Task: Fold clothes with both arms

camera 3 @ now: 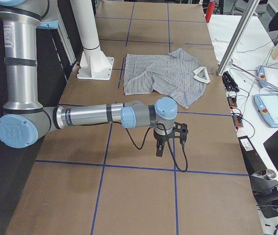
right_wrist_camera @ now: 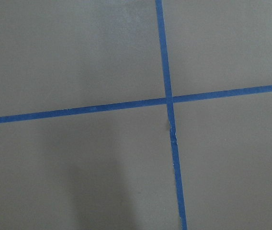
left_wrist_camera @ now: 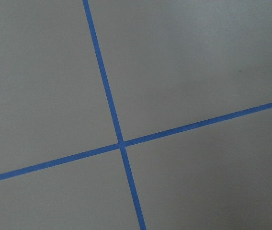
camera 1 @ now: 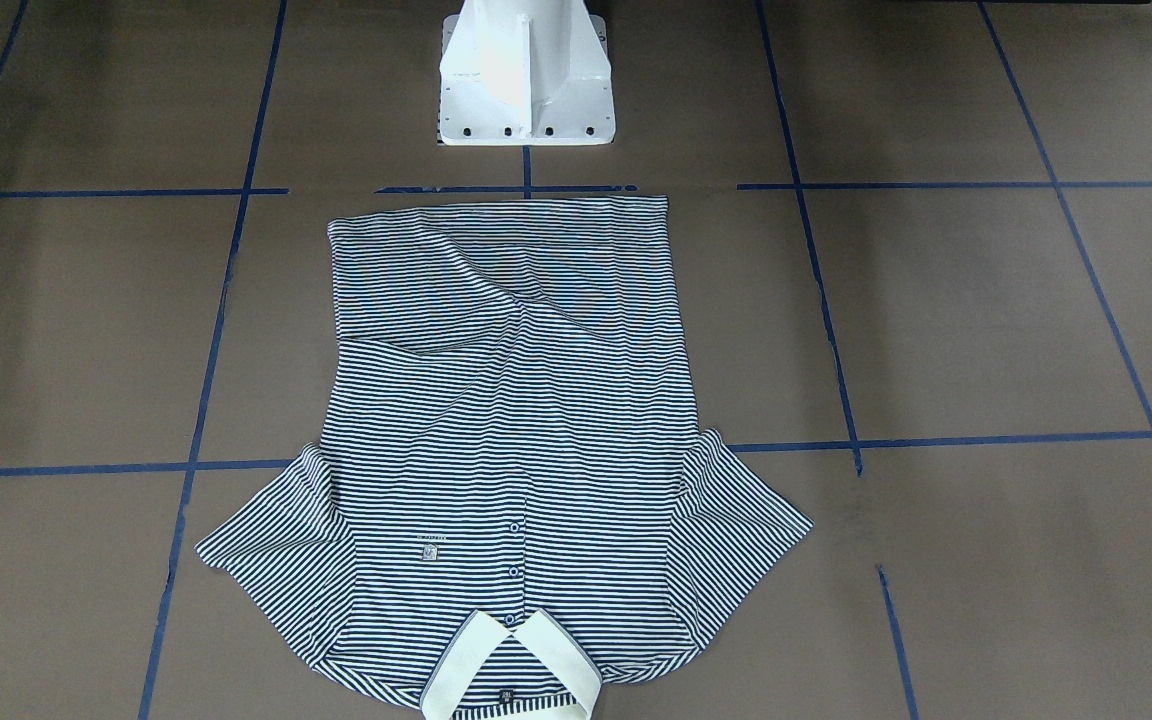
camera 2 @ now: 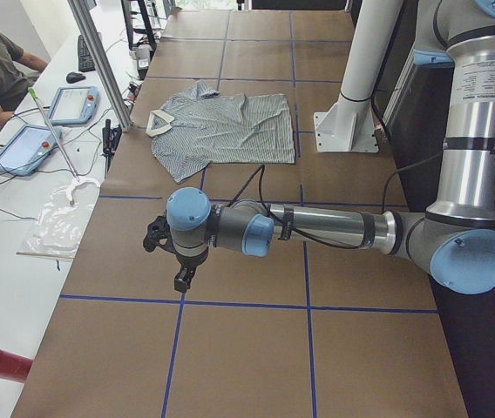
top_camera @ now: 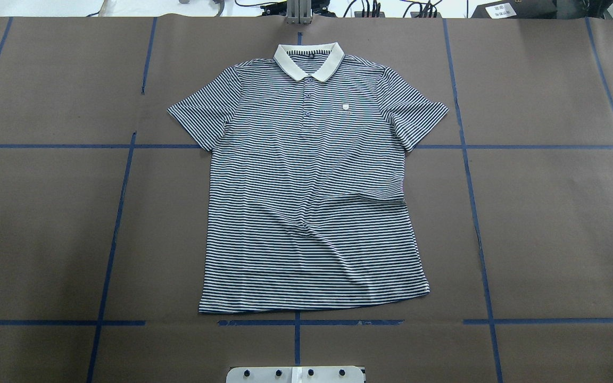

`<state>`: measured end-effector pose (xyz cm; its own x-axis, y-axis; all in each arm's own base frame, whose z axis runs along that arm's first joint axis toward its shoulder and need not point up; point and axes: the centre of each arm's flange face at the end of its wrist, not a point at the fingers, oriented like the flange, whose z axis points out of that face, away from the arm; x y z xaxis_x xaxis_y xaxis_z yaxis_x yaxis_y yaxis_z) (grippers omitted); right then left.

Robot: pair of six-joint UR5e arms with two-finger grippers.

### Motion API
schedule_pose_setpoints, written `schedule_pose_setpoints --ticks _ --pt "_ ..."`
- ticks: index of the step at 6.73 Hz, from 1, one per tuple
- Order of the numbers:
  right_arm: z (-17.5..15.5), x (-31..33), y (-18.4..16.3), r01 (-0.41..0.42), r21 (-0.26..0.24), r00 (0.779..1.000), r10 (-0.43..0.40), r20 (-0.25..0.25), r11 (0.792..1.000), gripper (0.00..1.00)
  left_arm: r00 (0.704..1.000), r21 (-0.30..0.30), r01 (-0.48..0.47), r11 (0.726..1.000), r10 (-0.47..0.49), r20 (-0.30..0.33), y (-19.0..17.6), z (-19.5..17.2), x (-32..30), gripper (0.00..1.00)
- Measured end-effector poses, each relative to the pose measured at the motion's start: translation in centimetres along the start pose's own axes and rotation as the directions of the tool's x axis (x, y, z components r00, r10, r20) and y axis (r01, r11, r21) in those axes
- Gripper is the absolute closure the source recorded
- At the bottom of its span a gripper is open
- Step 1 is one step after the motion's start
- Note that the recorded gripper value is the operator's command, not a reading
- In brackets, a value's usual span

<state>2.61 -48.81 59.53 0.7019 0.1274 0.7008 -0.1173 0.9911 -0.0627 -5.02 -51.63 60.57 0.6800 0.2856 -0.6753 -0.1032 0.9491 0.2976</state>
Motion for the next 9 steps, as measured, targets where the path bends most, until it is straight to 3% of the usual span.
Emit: schedule_pose_setpoints --ticks 3,5,6,7,9 --pt "1.0 0.9 0.7 -0.019 -0.021 1.000 0.019 -0.003 1.000 0.00 1.000 -0.035 -0.001 0.999 0.002 0.014 0.6 1.4 0.2 0.00" --pt "3.3 -2.6 0.3 0.046 -0.059 0.999 -0.045 0.026 0.997 0.00 1.000 -0.035 -0.015 0.999 0.015 -0.001 0.5 1.8 0.7 0.00" --pt "5.1 -6.9 -1.2 0.094 -0.060 0.995 -0.091 0.051 0.994 0.00 0.999 -0.014 -0.038 0.999 0.038 -0.016 0.5 2.0 0.8 0.00" --pt "7.2 -12.3 -4.4 0.080 -0.044 0.994 -0.077 0.081 0.996 0.00 0.997 0.023 -0.077 0.997 0.078 -0.025 0.5 2.2 0.8 0.00" --pt "11.2 -26.2 -11.6 -0.040 0.030 0.989 0.035 0.141 0.999 0.05 0.989 0.084 -0.140 0.987 0.143 -0.030 1.1 2.8 0.4 0.00"
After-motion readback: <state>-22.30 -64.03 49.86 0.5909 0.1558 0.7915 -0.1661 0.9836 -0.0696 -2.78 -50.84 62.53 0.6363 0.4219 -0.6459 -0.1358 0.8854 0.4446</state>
